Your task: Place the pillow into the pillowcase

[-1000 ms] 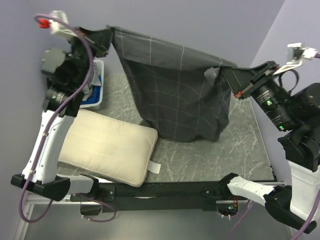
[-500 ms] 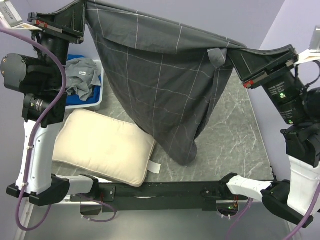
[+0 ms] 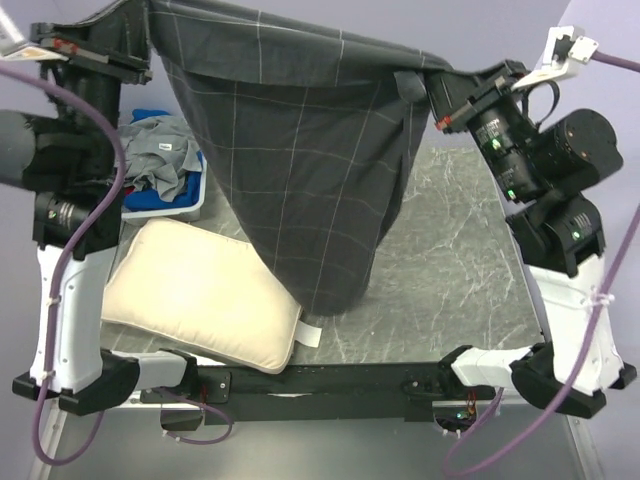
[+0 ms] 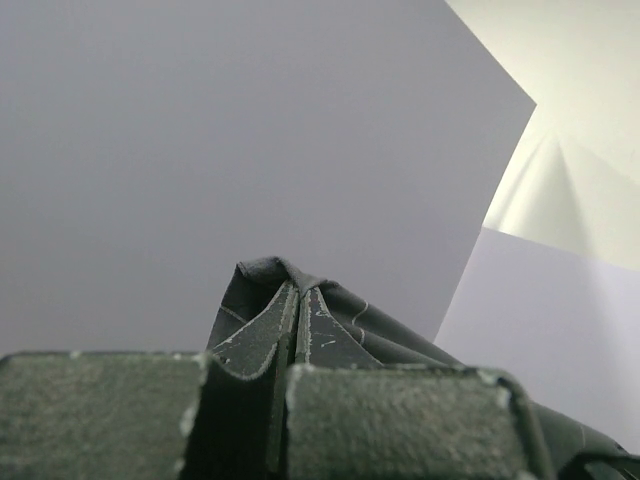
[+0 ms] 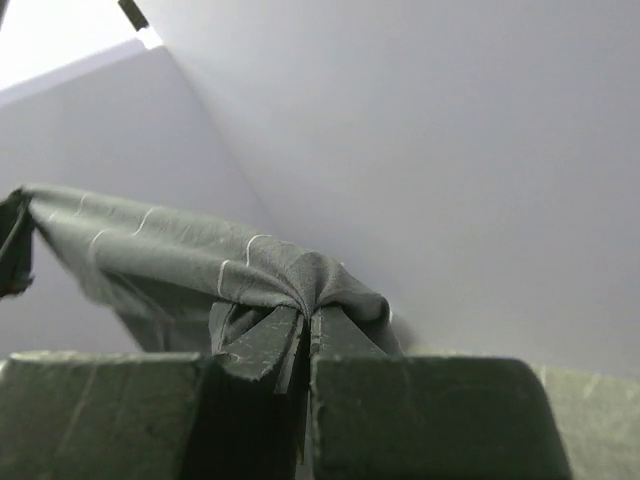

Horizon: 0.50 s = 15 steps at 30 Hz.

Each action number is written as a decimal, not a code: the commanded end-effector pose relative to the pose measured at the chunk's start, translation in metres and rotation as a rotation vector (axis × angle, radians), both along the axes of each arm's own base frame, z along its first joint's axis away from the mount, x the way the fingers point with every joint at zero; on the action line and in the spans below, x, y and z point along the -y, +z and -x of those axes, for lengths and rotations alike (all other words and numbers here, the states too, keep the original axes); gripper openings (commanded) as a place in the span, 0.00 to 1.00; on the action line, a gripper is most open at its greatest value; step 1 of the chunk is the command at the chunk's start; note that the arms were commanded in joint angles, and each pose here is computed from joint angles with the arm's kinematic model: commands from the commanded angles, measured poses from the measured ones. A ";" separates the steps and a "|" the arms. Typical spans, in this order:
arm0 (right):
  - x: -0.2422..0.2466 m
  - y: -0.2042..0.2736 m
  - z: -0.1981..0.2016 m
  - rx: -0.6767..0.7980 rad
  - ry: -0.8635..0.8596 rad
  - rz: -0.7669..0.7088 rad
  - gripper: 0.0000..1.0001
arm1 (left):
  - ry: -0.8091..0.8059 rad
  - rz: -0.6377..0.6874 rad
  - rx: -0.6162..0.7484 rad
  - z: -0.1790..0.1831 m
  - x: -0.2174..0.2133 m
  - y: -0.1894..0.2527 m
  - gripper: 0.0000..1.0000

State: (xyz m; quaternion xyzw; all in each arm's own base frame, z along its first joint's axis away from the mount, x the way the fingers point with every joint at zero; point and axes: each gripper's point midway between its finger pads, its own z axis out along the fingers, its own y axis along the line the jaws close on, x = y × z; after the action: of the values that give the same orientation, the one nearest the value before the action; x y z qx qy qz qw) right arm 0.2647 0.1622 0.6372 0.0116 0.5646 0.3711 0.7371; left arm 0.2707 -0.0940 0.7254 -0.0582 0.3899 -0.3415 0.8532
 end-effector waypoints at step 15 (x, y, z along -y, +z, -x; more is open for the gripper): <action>-0.015 0.051 -0.120 0.147 -0.050 -0.166 0.00 | -0.337 -0.221 0.191 0.141 0.034 -0.004 0.01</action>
State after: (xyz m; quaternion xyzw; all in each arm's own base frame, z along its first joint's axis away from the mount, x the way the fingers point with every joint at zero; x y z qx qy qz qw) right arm 0.4001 0.2426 0.6340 0.0040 0.5371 0.3956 0.7450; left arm 0.1505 -0.0915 0.7420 0.0444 0.3373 -0.3651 0.8666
